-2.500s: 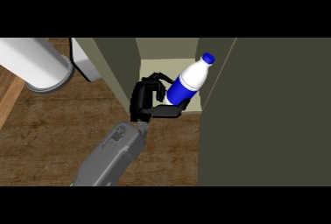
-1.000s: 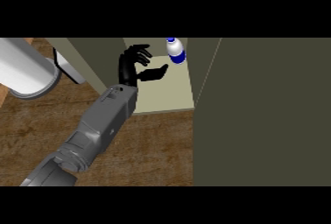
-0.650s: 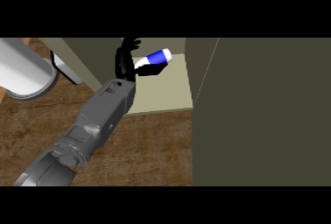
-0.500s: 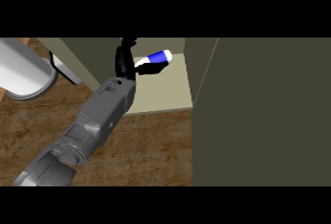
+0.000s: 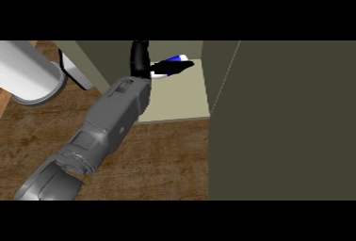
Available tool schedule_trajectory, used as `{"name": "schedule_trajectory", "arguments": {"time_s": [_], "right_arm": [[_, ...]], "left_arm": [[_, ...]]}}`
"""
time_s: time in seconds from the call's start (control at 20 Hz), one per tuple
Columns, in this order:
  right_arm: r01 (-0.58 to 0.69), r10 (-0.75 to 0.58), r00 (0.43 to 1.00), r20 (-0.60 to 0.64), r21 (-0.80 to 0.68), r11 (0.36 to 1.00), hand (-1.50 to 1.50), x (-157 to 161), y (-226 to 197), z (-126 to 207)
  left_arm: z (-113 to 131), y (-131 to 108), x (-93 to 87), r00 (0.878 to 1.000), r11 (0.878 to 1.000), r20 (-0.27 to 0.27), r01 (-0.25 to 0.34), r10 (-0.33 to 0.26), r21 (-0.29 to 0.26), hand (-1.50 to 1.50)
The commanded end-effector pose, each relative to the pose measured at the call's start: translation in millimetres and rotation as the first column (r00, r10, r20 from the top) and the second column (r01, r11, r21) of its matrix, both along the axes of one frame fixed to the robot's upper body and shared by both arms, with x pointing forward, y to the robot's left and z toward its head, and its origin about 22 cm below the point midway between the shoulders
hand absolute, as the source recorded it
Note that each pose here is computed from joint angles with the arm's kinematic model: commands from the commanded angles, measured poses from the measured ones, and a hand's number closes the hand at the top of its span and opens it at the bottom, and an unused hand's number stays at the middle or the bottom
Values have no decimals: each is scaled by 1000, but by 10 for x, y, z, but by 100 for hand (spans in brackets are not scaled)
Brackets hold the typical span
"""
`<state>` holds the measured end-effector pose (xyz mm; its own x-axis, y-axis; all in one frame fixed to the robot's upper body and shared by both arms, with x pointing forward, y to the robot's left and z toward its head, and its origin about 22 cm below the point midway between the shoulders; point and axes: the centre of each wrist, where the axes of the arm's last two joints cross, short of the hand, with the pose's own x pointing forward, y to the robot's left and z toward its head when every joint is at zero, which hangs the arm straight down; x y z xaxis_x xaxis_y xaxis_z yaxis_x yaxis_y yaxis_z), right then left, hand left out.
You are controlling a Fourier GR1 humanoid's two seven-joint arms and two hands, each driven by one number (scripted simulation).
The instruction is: Pick up the bottled water, place it into the cabinet and close the cabinet
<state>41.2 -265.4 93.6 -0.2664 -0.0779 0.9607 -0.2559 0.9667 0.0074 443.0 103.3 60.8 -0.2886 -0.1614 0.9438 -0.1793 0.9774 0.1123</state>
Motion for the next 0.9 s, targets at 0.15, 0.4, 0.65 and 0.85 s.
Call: {"name": "schedule_trajectory", "arguments": {"time_s": [0.15,0.4,0.65,0.85], "right_arm": [[-3,4,1000,-2,43,999,-150,-56,110,208],[21,-21,1000,-14,48,999,-150,-115,93,227],[16,-15,1000,-11,45,999,-150,-38,205,247],[38,-37,999,-9,57,998,-150,-46,240,289]], "left_arm": [[24,-233,-50,992,988,48,125,-121,-93,-150],[-252,-78,-153,988,979,53,152,-146,-138,-150],[-96,-252,-199,985,972,66,167,-158,-166,-150],[-249,-314,-422,975,951,57,223,-216,-216,-150]]}}
